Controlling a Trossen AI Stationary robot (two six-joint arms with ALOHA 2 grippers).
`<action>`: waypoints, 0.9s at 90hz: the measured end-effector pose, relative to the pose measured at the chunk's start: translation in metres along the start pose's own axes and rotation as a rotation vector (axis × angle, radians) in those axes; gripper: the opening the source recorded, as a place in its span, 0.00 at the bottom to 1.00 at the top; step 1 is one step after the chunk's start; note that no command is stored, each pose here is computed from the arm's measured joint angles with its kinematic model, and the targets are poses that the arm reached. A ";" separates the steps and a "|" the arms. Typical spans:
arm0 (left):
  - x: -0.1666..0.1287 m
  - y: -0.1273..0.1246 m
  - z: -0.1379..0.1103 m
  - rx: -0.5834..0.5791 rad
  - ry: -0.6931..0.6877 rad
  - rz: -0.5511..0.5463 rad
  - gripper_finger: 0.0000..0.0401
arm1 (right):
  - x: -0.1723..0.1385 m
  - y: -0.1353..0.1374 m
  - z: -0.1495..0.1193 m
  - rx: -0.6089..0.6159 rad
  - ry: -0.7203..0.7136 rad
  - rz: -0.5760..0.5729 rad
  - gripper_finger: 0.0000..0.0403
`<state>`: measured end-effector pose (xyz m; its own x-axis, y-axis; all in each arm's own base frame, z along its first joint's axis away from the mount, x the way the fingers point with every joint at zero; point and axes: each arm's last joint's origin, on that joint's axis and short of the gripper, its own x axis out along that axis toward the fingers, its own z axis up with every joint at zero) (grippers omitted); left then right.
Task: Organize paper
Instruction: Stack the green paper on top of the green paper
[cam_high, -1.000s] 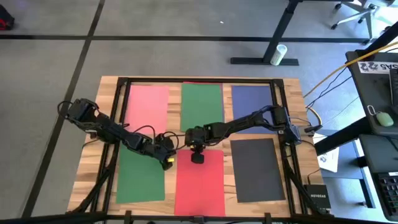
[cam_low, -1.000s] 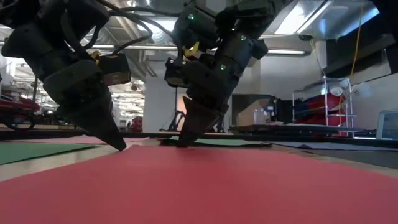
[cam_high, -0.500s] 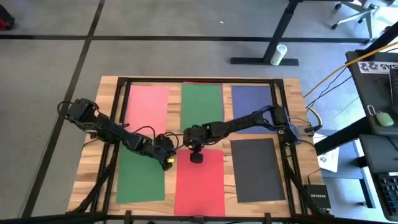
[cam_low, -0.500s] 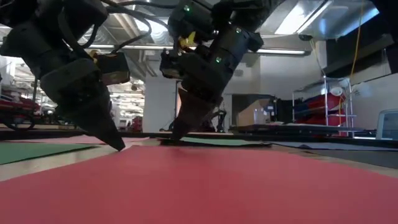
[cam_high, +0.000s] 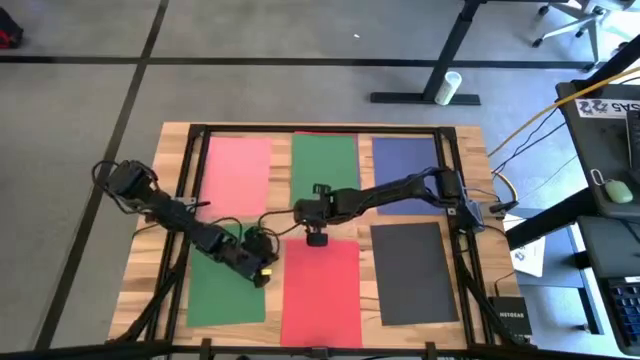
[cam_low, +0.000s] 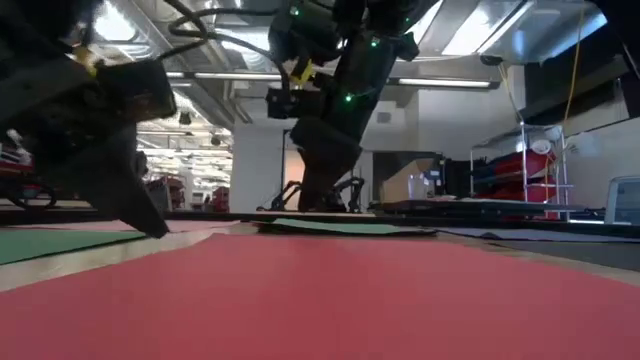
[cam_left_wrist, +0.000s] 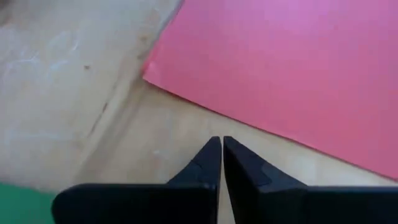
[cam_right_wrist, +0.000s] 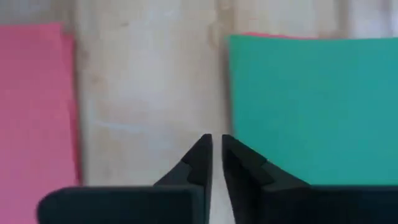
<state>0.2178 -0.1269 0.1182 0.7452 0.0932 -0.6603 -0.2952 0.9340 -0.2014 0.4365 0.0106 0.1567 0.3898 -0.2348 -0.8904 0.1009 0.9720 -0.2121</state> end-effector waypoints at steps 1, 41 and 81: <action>-0.001 -0.001 0.000 0.001 -0.007 -0.003 0.00 | 0.000 -0.001 0.000 0.002 0.001 -0.001 0.13; -0.046 -0.030 -0.014 0.083 -0.163 -0.086 0.00 | 0.003 -0.012 0.006 0.041 -0.054 -0.007 0.33; -0.053 -0.034 -0.021 0.087 -0.178 -0.085 0.00 | 0.013 -0.023 0.001 0.073 -0.071 -0.008 0.33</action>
<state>0.1761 -0.1707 0.1444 0.8614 0.0654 -0.5036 -0.1802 0.9665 -0.1828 0.4401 -0.0147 0.1502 0.4527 -0.2448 -0.8574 0.1697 0.9677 -0.1867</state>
